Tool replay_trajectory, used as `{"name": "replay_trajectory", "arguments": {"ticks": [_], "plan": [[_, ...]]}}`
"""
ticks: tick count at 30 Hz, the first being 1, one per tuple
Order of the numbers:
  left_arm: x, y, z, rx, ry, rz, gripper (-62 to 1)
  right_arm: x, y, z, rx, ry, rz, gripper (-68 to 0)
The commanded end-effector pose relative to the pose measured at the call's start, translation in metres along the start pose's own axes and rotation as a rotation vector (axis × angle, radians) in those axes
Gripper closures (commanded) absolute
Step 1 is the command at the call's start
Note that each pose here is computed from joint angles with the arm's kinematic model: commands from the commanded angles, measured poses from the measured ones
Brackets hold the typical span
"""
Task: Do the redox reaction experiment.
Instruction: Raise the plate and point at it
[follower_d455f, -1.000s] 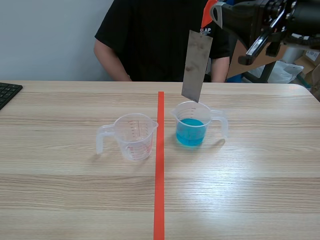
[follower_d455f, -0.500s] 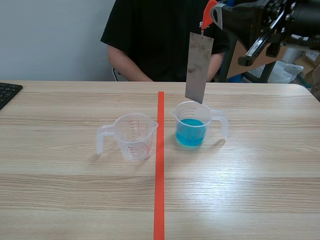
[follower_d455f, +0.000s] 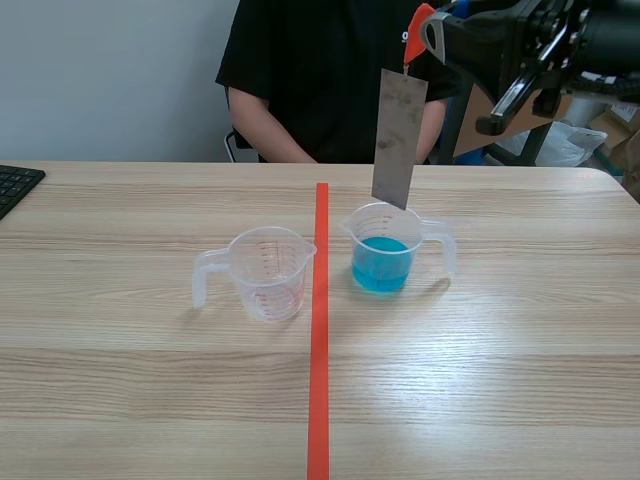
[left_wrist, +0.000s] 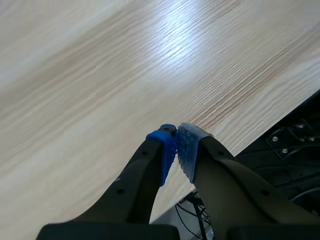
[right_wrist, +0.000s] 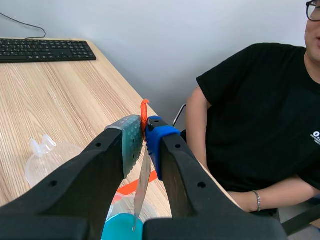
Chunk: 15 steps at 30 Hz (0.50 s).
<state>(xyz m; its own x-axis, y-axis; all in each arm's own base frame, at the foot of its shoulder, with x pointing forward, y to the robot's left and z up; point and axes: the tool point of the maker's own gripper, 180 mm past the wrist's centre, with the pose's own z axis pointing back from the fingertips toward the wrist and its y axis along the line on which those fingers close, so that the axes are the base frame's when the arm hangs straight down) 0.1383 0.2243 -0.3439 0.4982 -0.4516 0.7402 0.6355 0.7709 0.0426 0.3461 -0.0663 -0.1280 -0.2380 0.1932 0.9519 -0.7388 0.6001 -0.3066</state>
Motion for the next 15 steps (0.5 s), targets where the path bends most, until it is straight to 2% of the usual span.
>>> {"name": "replay_trajectory", "arguments": {"ticks": [1, 5, 9, 15], "plan": [[0.030, 0.005, -0.008, -0.031, -0.076, -0.045, -4.9, 0.014, -0.006, 0.002, -0.005, -0.035, 0.027, -1.7], [0.081, 0.016, -0.016, -0.094, -0.185, -0.154, -4.9, 0.014, -0.006, 0.002, -0.005, -0.036, 0.027, -1.7], [0.129, 0.008, -0.022, -0.160, -0.286, -0.252, -4.9, 0.014, -0.006, 0.002, -0.005, -0.035, 0.027, -1.7], [0.169, -0.013, -0.037, -0.223, -0.381, -0.319, -4.9, 0.014, -0.006, 0.002, -0.005, -0.035, 0.027, -1.7]]}}
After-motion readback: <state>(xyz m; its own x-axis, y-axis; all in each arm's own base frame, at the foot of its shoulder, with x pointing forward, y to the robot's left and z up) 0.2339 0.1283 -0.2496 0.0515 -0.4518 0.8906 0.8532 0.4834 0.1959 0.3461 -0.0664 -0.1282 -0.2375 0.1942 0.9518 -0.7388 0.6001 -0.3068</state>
